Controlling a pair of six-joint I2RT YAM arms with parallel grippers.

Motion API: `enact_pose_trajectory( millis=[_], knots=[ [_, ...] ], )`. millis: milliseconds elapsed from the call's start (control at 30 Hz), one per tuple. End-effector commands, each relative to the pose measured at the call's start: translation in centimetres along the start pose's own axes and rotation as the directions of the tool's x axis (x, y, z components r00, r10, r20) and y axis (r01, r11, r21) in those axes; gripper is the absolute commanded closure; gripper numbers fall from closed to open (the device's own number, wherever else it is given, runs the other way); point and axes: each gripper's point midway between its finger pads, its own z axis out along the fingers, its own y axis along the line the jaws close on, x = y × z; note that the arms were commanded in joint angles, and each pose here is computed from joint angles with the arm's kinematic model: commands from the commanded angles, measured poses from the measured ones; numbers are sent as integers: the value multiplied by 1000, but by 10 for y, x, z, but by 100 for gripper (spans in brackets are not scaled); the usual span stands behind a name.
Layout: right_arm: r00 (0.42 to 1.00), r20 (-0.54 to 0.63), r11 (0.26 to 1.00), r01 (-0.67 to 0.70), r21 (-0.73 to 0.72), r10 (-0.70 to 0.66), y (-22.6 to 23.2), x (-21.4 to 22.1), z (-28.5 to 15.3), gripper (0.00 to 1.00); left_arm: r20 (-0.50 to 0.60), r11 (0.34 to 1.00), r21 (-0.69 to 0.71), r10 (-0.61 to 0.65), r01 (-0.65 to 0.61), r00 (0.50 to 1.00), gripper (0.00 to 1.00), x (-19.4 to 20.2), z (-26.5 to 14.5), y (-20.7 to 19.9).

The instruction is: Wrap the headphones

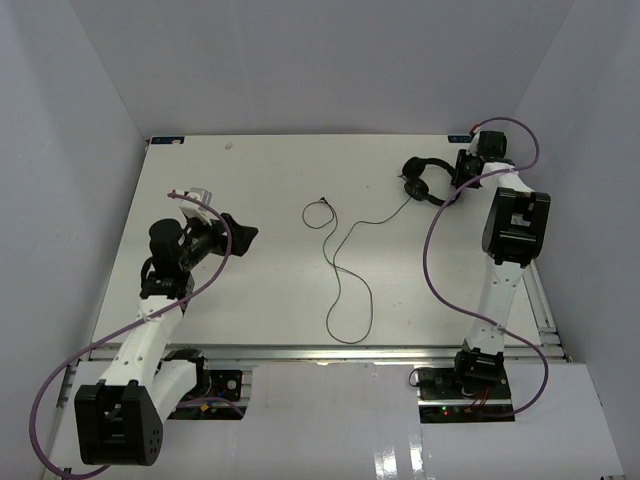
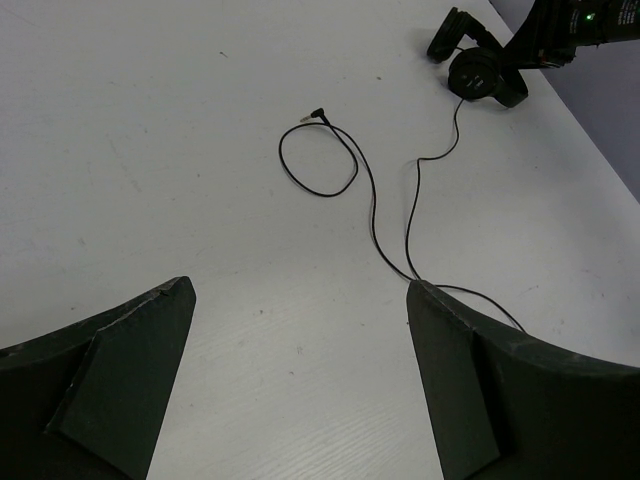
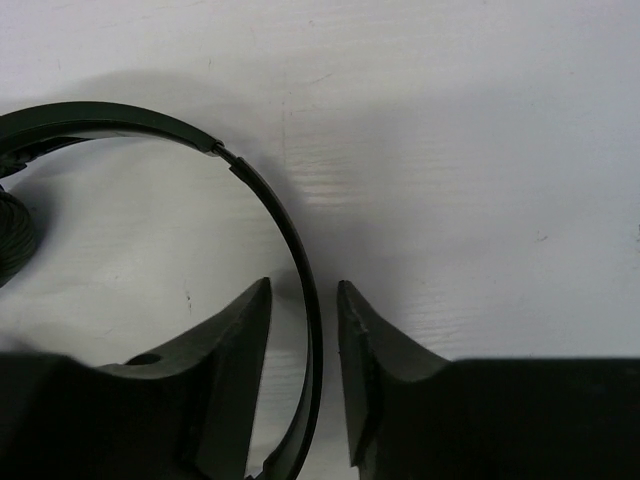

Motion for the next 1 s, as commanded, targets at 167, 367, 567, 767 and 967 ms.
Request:
enact_pose_trajectory(
  millis=[167, 367, 567, 767, 967],
  knots=[
    [996, -94, 1000, -9, -28, 7, 1, 29, -1, 82, 43, 995, 93, 29, -33, 999, 2, -20, -3, -21],
    [996, -67, 990, -63, -126, 55, 15, 24, -35, 92, 11, 983, 181, 41, -42, 999, 2, -5, 7, -54],
    [998, 26, 944, -53, -326, 65, 62, 25, -129, 92, -63, 936, 315, 185, -156, 981, 2, 34, 35, -120],
    [996, 81, 913, 8, -408, 28, 86, 61, -198, 92, 50, 854, 430, 301, -293, 952, 2, 44, 53, -162],
    [987, 161, 893, 92, -441, -22, 100, 83, -248, 92, 151, 778, 489, 370, -394, 917, 2, 66, 62, -200]
  ],
)
